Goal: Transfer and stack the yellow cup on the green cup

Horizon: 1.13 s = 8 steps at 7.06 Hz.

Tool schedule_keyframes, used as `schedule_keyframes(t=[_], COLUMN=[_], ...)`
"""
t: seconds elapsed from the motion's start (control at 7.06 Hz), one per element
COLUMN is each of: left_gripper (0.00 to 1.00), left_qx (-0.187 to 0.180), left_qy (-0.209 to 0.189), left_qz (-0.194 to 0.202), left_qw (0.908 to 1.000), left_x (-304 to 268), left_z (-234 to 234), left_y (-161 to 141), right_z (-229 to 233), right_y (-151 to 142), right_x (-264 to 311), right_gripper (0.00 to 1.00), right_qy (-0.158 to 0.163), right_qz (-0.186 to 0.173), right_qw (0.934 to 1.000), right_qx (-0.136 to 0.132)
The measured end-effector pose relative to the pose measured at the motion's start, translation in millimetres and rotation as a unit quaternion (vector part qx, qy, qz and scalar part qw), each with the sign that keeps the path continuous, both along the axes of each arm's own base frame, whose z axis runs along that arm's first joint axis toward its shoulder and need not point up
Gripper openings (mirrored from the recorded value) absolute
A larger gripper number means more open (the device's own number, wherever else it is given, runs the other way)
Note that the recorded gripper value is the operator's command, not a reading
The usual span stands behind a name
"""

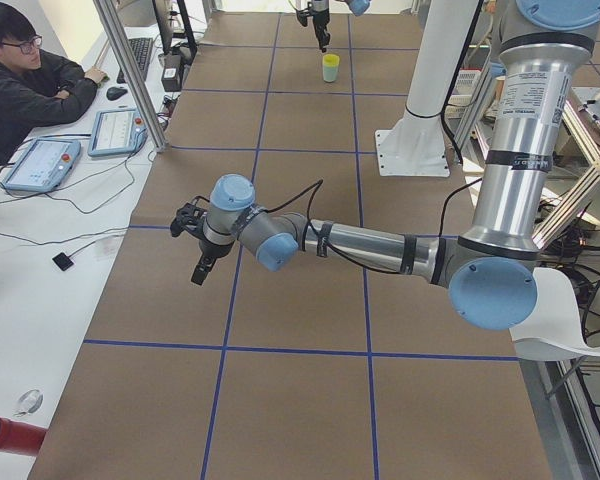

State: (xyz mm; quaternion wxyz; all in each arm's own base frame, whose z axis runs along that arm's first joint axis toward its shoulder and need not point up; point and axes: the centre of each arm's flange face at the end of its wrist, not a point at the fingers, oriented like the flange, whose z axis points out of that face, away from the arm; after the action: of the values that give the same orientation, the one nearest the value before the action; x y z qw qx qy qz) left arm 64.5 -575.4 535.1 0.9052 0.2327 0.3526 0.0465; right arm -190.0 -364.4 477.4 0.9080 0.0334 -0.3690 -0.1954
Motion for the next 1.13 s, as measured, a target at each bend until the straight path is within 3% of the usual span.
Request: schedule_keyframes(t=[0.57, 0.85, 1.13], left_gripper=[1.00, 1.00, 1.00], left_qx=[-0.003, 0.008, -0.022], left_qy=[-0.004, -0.025, -0.024], left_qz=[0.002, 0.044, 0.048], left_qw=[1.0000, 0.9987, 0.9983], left_x=[-20.6, -84.6, -139.0], left_z=[12.7, 66.2, 116.2], left_y=[-0.6, 0.5, 26.8], right_z=[2.6, 14.6, 8.7], right_y=[-6.9, -33.3, -67.1], right_x=[10.3, 58.5, 92.9], right_gripper=[1.00, 1.00, 1.00], right_qy=[0.002, 0.004, -0.007], right_qz=[0.017, 0.085, 0.139], right_qw=[0.9999, 0.9963, 0.9903], right_qx=[0.000, -0.011, -0.004])
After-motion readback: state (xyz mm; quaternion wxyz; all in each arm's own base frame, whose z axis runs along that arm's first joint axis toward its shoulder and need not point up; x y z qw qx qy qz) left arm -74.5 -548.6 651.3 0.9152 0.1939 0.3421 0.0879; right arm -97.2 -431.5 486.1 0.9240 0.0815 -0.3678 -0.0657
